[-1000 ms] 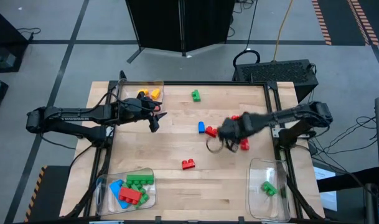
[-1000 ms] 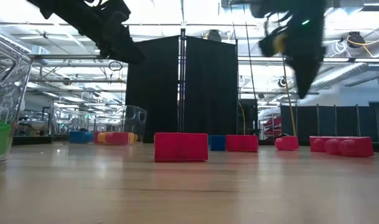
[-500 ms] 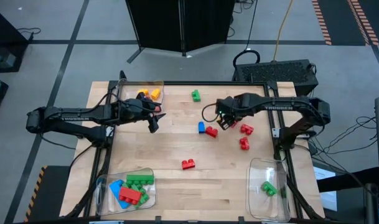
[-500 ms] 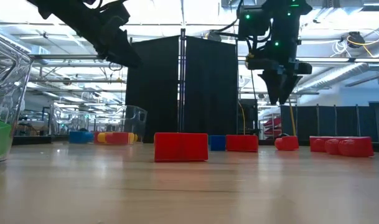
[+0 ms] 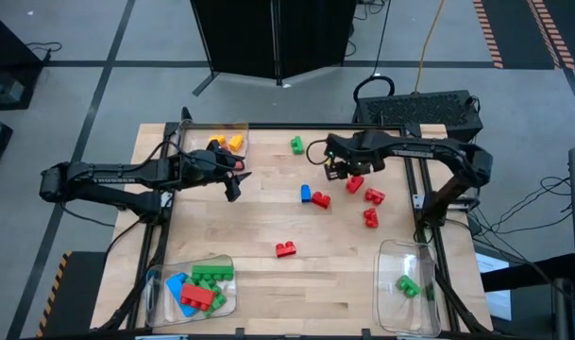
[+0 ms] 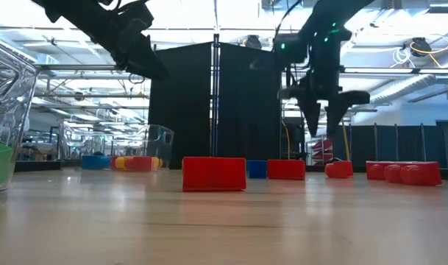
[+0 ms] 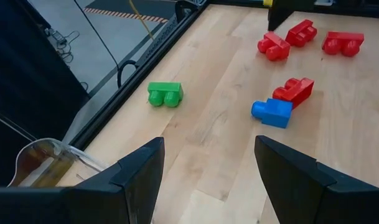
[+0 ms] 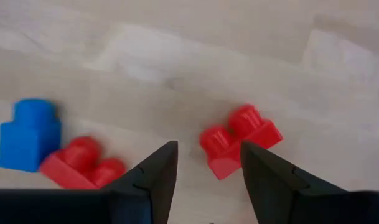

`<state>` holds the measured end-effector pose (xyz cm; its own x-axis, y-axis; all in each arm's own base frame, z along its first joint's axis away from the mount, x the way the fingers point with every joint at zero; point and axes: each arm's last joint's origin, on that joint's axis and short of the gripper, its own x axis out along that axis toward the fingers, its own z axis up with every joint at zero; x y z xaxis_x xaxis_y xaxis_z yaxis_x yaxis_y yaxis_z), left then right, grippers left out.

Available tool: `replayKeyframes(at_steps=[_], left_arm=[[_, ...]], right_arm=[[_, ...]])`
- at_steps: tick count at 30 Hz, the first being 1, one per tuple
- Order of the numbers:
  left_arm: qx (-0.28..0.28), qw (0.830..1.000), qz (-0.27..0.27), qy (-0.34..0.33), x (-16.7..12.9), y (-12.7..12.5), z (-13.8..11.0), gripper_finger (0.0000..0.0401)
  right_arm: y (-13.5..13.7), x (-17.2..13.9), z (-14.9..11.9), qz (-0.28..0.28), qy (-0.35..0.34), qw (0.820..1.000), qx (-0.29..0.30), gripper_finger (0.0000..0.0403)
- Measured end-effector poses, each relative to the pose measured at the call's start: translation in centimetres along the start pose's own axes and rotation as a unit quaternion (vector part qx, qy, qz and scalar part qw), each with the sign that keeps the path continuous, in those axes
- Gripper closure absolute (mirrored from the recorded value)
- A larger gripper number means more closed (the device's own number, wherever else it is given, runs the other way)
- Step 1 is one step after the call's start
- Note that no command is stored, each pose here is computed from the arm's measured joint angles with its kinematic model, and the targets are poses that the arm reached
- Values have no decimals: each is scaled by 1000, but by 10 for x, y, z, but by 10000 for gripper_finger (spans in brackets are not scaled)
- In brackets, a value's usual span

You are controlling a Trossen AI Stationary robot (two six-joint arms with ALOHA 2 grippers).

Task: Sort blocks by size
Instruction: Put the two-stud red game piece into the bottom right transparent bin

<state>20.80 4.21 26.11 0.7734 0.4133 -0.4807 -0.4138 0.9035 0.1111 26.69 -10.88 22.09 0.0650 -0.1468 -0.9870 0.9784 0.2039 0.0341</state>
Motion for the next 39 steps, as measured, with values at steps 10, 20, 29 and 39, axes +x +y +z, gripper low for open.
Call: replayKeyframes(at_steps=[10, 20, 29, 39], left_arm=[[36, 999, -1, 6, 0, 0, -1, 150], [53, 998, -2, 17, 0, 0, -3, 150], [52, 999, -2, 15, 0, 0, -3, 150], [53, 999, -2, 15, 0, 0, -3, 150]], right_arm=[[1, 54, 7, -73, 123, 987, 68, 186], [4, 69, 8, -84, 144, 980, 112, 149], [4, 70, 11, -83, 127, 981, 118, 160], [2, 78, 9, -112, 143, 975, 125, 244]])
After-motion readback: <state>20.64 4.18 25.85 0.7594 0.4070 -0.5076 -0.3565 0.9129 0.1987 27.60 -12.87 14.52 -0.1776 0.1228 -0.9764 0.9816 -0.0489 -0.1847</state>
